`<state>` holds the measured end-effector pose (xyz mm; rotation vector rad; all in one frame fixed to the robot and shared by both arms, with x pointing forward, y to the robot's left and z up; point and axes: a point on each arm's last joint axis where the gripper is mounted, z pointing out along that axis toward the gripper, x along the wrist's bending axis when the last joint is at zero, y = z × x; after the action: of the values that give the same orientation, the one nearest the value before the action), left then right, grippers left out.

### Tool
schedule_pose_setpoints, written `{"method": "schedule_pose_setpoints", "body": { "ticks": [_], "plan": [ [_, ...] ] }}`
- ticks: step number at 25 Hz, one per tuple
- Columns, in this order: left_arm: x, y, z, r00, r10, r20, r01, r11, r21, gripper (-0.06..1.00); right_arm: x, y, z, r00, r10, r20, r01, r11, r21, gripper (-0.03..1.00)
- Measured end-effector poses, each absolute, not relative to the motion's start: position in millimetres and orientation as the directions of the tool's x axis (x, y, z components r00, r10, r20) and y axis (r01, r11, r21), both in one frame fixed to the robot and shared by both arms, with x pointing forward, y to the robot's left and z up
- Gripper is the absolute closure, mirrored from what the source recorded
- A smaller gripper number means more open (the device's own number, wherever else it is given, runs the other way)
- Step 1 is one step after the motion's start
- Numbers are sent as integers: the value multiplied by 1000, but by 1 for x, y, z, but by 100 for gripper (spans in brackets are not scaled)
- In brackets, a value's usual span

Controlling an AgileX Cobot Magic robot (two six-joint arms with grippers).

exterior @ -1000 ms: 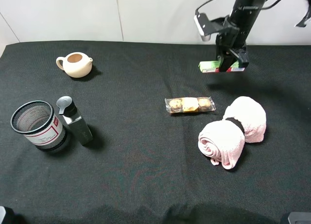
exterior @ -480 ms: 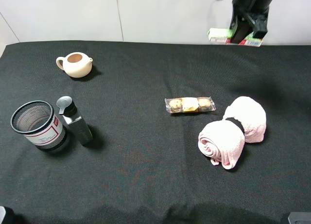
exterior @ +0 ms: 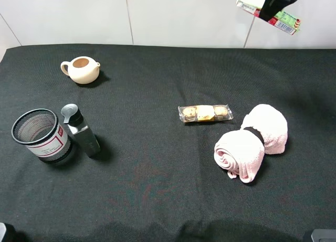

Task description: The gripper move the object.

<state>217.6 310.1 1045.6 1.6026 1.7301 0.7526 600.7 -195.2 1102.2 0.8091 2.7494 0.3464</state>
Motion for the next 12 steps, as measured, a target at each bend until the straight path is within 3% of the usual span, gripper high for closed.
{"method": "schedule_pose_setpoints", "body": {
  "ticks": [5, 12],
  "plan": [
    [218, 310, 1046, -38, 996, -80, 620, 86, 780, 11, 594, -195, 1114, -653, 753, -83, 683, 633, 366, 79],
    [218, 310, 1046, -38, 996, -80, 620, 86, 780, 11, 591, -191, 1117, -456, 888, 63, 830, 398, 391, 79]
  ]
}}
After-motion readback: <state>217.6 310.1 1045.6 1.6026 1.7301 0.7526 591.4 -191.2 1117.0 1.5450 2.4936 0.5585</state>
